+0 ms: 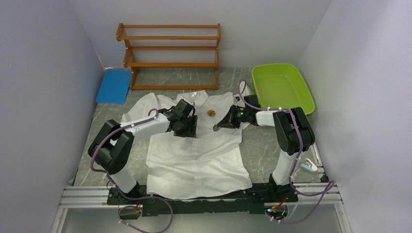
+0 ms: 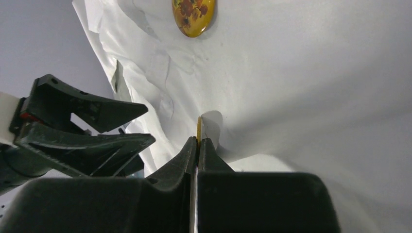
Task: Pin the brooch onto the clothing
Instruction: Pin the brooch to the clothes.
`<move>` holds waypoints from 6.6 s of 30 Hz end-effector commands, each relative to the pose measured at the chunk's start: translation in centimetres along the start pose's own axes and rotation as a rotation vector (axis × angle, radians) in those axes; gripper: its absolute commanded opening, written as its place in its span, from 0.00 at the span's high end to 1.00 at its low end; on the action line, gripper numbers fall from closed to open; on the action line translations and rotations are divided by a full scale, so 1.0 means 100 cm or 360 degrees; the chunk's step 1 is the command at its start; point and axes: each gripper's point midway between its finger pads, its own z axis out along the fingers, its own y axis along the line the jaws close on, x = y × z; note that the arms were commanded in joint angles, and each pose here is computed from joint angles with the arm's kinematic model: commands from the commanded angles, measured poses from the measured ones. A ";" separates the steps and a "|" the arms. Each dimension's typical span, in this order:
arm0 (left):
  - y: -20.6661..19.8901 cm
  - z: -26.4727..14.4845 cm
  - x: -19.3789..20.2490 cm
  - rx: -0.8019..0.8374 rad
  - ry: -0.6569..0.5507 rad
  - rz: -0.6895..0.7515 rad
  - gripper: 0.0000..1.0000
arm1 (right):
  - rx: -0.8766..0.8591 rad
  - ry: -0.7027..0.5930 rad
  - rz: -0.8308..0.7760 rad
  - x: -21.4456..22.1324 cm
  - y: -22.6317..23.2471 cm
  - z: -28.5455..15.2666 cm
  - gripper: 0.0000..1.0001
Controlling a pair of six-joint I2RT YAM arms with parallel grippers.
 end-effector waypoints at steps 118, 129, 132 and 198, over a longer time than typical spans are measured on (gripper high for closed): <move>-0.172 -0.113 -0.068 0.1384 -0.1000 0.0854 0.97 | -0.0272 -0.1225 -0.1206 -0.015 0.168 -0.209 0.00; -0.171 -0.126 -0.065 0.1551 -0.0937 0.0900 0.97 | -0.0614 -0.1267 -0.1688 0.029 0.160 -0.193 0.00; -0.173 -0.129 -0.062 0.1582 -0.0938 0.0944 0.97 | -0.0657 -0.1159 -0.1872 0.042 0.156 -0.185 0.00; -0.177 -0.153 -0.051 0.1691 -0.0963 0.1130 0.98 | -0.0574 -0.0501 -0.2167 0.036 0.143 -0.124 0.99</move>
